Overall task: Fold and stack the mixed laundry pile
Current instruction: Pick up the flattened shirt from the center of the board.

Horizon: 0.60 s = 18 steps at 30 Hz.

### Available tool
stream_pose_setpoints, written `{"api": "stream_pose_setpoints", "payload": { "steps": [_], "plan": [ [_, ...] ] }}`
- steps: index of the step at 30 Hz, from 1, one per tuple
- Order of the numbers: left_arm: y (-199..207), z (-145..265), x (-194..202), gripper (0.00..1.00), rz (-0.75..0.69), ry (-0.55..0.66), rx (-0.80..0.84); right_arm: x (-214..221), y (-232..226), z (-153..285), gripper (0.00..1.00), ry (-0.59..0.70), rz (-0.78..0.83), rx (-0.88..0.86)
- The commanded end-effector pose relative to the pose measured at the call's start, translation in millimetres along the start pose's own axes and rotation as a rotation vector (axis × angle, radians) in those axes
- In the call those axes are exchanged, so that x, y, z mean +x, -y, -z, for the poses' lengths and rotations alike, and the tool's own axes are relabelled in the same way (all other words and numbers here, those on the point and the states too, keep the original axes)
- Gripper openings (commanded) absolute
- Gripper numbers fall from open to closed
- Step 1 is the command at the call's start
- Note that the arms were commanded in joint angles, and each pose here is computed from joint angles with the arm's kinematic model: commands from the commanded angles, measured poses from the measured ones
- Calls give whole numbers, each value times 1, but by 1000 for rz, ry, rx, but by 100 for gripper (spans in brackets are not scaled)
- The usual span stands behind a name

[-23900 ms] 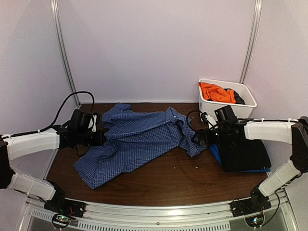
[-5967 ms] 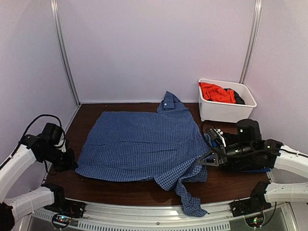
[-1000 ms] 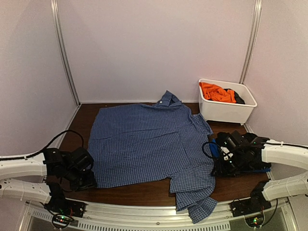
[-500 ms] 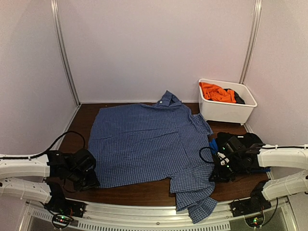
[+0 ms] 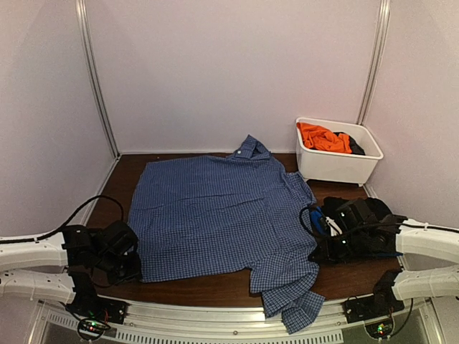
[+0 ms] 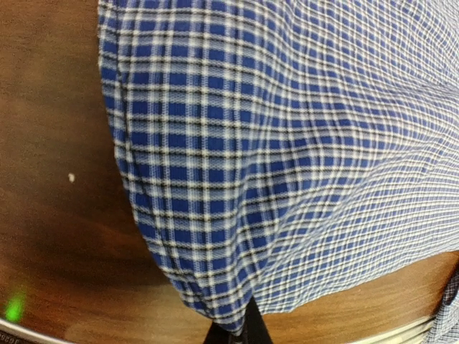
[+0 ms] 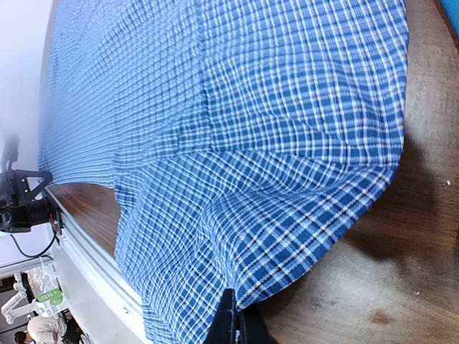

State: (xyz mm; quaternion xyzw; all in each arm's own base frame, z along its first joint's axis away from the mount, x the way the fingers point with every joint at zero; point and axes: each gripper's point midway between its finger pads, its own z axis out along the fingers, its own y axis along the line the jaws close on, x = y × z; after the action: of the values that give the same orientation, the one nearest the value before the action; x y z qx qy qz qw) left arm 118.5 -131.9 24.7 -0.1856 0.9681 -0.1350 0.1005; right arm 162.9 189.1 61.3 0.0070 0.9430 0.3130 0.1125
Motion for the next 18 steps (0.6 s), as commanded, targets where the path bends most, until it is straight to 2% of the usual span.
{"api": "stream_pose_setpoints", "payload": {
  "steps": [1,7,18],
  "plan": [
    [-13,18,5,0,25,-12,-12,-9,-30,17,0,49,52,-106],
    [8,24,-5,0,21,17,37,-29,-56,35,0,127,90,-169],
    [22,51,-55,0,40,127,81,-65,-68,56,0,257,127,-121]
  ]
}}
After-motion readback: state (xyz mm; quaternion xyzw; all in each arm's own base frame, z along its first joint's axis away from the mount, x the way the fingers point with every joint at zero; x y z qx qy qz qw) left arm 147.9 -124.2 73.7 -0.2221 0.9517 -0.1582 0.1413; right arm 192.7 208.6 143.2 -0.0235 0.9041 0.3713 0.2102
